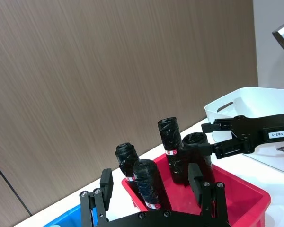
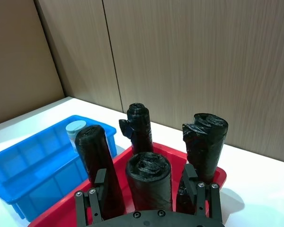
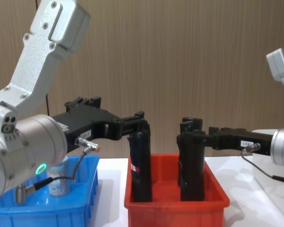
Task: Pick the cotton swabs from the blue box and place them into the white box.
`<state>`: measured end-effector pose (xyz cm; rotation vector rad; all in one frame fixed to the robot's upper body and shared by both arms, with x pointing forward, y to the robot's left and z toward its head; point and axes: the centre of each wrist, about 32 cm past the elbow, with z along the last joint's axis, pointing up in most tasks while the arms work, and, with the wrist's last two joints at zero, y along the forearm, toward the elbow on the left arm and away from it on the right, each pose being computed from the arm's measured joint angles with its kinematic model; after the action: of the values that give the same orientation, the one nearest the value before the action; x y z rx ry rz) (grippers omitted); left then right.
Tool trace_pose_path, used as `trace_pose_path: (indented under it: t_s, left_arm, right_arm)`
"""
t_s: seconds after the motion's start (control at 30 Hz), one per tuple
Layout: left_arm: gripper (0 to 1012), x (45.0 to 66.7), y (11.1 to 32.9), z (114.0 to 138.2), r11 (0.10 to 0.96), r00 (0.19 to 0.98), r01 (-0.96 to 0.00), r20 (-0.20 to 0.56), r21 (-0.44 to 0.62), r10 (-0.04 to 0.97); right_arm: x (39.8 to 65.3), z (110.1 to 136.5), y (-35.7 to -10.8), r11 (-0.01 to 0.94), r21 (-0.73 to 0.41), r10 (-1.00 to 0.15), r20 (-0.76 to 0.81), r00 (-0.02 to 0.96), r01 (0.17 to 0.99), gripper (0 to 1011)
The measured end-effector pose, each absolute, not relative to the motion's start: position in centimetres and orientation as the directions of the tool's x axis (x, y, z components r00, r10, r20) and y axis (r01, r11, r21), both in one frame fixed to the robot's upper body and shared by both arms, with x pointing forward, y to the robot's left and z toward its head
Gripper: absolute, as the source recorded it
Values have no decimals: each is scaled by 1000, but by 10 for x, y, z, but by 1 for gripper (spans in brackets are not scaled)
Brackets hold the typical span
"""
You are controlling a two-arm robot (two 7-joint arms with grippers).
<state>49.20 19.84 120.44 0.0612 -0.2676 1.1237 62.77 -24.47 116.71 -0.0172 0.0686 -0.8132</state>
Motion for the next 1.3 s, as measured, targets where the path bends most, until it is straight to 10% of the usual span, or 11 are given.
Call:
trace_pose_path:
  t_s: [1.3]
  left_arm:
    - [1004, 492, 198, 1204, 434, 404, -897, 242, -86, 882]
  right_arm:
    - [660, 1156, -239, 698, -79, -716, -67, 694, 712, 1002]
